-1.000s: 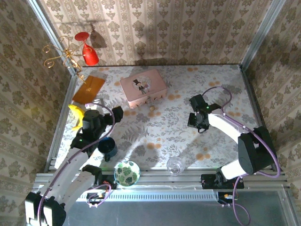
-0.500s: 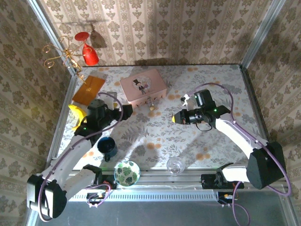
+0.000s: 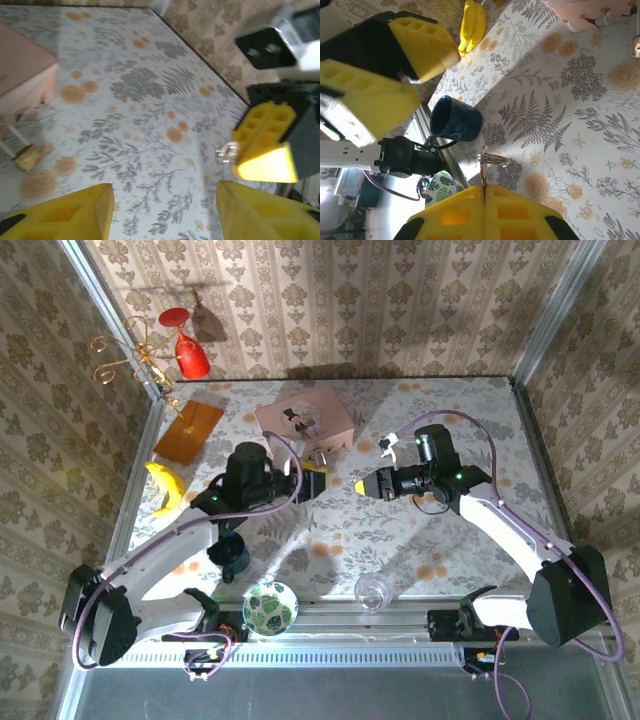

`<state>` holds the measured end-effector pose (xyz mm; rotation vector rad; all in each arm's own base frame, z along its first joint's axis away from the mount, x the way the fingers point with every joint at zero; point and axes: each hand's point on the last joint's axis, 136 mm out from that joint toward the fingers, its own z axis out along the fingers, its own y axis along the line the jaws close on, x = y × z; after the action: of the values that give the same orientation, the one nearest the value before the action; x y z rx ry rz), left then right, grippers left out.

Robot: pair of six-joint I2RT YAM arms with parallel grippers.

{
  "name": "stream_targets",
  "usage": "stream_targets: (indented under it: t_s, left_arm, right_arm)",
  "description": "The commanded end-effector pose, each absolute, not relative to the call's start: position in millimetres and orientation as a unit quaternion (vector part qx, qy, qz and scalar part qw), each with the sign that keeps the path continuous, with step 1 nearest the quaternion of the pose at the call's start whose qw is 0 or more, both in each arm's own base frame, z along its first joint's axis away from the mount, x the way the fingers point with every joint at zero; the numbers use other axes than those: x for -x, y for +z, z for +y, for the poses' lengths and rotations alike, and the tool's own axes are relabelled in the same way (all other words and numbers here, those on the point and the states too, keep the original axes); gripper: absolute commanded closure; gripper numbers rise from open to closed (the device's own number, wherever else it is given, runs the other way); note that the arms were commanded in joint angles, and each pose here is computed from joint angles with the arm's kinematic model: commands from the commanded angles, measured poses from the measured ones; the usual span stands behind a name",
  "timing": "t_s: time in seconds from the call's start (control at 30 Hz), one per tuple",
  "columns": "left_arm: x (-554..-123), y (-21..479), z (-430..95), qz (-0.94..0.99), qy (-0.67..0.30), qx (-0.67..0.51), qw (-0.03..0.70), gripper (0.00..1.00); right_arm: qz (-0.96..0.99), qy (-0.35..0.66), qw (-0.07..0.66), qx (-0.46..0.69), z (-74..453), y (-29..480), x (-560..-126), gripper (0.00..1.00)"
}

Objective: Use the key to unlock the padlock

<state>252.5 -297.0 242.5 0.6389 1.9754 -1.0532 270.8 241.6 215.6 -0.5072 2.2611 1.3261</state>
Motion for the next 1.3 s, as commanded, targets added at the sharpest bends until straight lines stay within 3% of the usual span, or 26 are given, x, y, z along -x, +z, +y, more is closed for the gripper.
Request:
stream_targets:
  t_s: [0.0,0.27,0.73,1.27]
  left_arm:
    - [-240.4,260.1,-317.7,0.751,-0.432,-0.304,0.396,0.45]
    - [-230.1,263.9,-336.1,0.725,-0.472,-0.336,0.373,0.55]
    - [-208.9,275.9,-328.8,0.693,-0.526,-0.378,0.316,0.64]
    - [-196.5,278.0,-323.7,0.663,-0.556,-0.412,0.285,0.67]
  right_arm:
    - [0.810,0.502,0.224,0.202,250.6,219.2,-266.7,1.00]
    - [0.801,0.514,0.217,0.218,256.6,221.8,-259.3,1.00]
    - [0.747,0.559,0.212,0.289,270.0,238.6,-236.3,1.00]
    - [0.729,0.575,0.202,0.313,274.8,243.6,-229.9,1.00]
